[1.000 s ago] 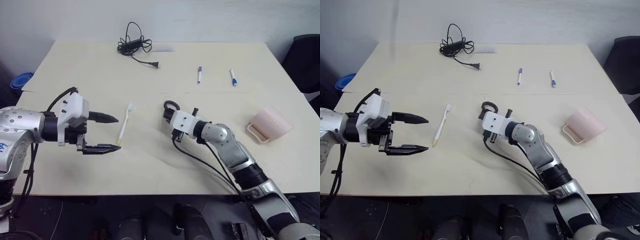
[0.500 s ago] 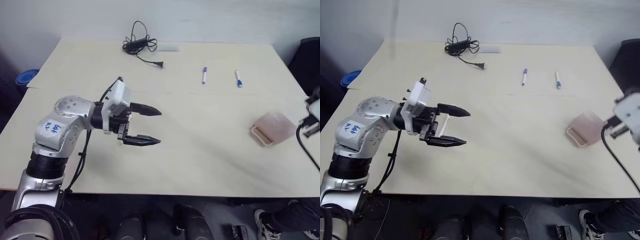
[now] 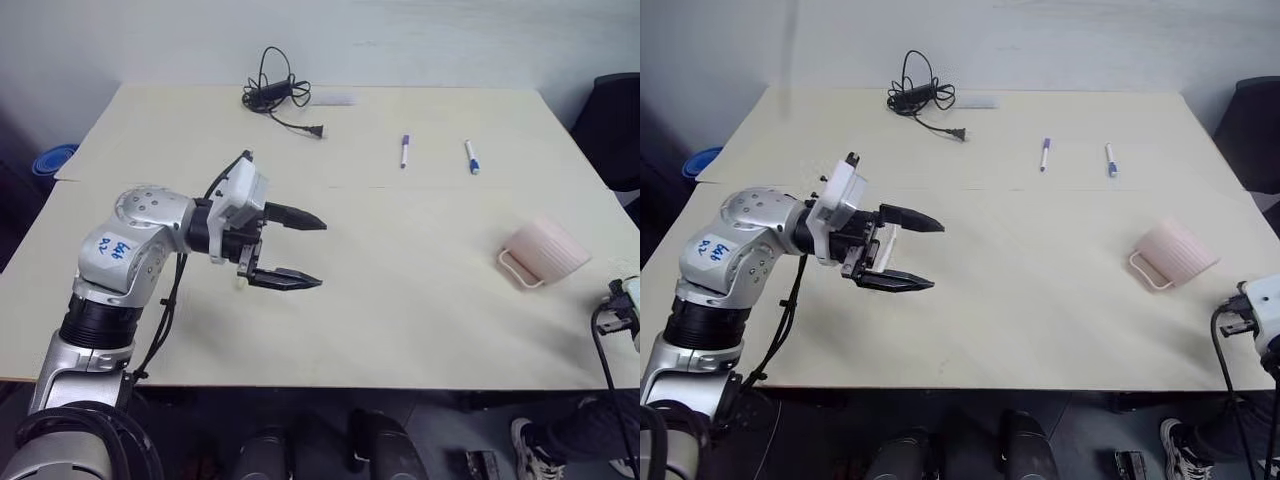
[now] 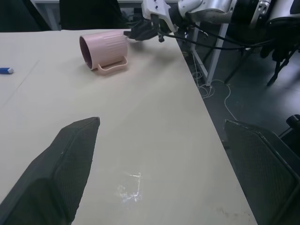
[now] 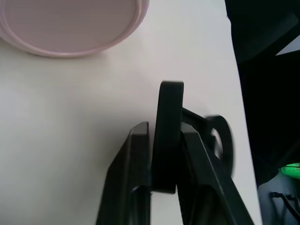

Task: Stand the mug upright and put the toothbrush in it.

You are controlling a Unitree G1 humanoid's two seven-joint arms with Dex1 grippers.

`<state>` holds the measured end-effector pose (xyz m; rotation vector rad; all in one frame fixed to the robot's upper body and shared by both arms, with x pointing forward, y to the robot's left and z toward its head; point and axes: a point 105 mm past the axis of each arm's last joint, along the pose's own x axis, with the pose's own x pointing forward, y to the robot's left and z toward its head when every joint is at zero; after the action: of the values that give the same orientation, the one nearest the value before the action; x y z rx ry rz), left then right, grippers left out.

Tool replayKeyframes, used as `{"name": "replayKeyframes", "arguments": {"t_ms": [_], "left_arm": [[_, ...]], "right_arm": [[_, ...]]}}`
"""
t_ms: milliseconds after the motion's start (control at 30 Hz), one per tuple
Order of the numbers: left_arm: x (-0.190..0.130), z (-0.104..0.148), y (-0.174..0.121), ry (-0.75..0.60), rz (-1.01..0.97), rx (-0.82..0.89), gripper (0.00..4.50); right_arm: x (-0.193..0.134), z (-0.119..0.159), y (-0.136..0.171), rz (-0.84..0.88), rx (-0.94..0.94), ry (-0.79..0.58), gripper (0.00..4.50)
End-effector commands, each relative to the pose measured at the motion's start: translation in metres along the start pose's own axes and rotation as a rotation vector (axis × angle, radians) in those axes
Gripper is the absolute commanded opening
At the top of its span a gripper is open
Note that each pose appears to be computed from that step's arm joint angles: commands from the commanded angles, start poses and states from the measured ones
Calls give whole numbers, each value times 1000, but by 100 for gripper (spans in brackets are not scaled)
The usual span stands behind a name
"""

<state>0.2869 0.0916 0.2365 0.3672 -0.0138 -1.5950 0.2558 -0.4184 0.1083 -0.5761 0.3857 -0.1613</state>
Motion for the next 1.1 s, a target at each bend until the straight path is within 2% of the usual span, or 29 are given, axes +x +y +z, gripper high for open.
{"name": "replayKeyframes", "arguments": {"t_ms": [33, 233, 333, 467, 533, 600, 700, 867, 1100], "left_arm": [[-4, 9, -2, -5, 6, 39, 450], [-6, 9, 0, -7, 8, 35, 450], [-7, 8, 1, -6, 4, 31, 450], [-13, 6, 2, 4, -2, 27, 450], [-14, 5, 4, 6, -1, 30, 450], [-12, 5, 6, 5, -1, 35, 450], [-7, 6, 7, -1, -7, 52, 450], [0, 10, 6, -8, -18, 74, 450], [-5, 13, 10, 8, 27, 93, 450]], "right_arm": [[-8, 11, -7, 10, -3, -30, 198], [-49, 35, -7, 127, 27, -28, 382], [-83, 62, -9, 203, 52, -37, 382], [-133, 95, 34, 504, 50, -57, 382], [-146, 110, 49, 563, 12, -95, 382], [-139, 120, 52, 527, 30, -119, 382], [-112, 132, 68, 481, 76, -140, 382], [-58, 128, 88, 374, 24, -44, 382], [-5, 122, 72, 227, -43, 33, 382]]}}
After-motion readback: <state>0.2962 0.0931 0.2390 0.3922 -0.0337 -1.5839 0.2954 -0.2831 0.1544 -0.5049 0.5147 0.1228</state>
